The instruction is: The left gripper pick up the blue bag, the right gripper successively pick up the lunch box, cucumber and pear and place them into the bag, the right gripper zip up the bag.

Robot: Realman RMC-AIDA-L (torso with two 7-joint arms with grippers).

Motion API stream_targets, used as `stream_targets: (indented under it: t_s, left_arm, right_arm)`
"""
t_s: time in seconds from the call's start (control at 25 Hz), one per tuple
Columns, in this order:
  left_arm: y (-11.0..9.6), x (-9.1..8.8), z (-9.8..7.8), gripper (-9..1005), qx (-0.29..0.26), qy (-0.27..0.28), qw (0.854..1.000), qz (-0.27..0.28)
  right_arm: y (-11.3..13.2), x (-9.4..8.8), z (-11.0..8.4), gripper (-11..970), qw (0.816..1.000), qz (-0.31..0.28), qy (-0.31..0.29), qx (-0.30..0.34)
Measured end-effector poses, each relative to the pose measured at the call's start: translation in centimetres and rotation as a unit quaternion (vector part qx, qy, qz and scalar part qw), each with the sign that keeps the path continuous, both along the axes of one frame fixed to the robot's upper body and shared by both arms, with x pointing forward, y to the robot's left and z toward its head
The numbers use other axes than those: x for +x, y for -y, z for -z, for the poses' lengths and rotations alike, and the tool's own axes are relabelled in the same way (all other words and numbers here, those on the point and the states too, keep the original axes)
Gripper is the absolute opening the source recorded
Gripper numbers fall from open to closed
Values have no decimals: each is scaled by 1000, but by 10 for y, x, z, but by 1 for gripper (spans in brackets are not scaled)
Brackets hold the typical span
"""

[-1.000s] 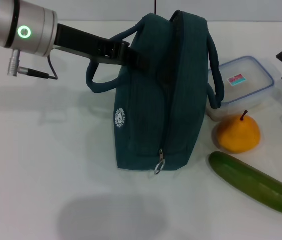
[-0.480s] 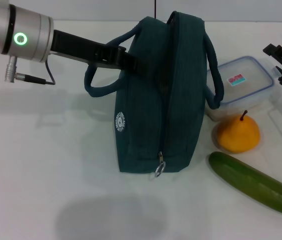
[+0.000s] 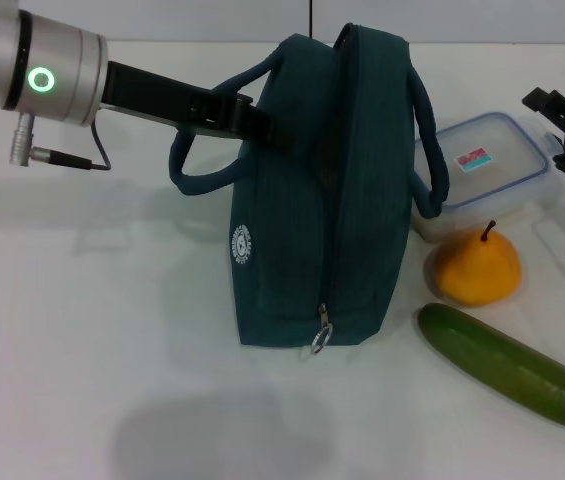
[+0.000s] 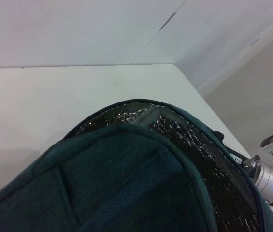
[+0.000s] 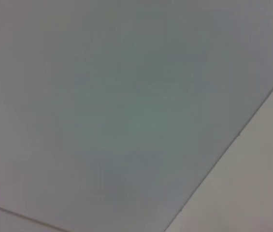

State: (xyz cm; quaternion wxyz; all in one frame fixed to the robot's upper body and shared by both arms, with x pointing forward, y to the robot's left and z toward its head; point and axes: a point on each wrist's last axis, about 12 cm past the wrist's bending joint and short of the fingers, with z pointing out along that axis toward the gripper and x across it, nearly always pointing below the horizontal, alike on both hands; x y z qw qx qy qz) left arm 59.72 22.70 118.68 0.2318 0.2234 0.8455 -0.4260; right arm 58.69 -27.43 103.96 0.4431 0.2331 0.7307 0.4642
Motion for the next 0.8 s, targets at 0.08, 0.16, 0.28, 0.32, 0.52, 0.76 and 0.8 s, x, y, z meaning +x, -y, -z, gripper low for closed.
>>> stream_targets:
  t_s: [0.08, 0.16, 0.28, 0.32, 0.52, 0.76, 0.8]
  left_arm:
    - [0, 0, 0, 51, 0, 1, 1000, 1]
    - [0, 0, 0, 51, 1, 2, 1000, 2]
    - [0, 0, 0, 51, 1, 3, 1000, 2]
    - [0, 0, 1, 51, 1, 3, 1000, 2]
    - [-2, -1, 2, 51, 1, 2, 1000, 0]
    - [0, 0, 1, 51, 0, 3, 1000, 1]
    - [0, 0, 1, 51, 0, 3, 1000, 2]
  right_arm:
    - [-3, 1, 0, 847, 1000, -5, -2, 0]
    - [-5, 1, 0, 826, 1000, -8, -4, 1]
    - [-5, 1, 1, 796, 1000, -8, -5, 2]
    - [-6, 1, 1, 785, 1000, -8, -5, 2]
    - [-5, -1, 2, 734, 1000, -11, -6, 1]
    - [-7, -3, 2, 607, 1000, -21, -3, 1]
    - [-8, -3, 2, 583, 1000, -22, -3, 1]
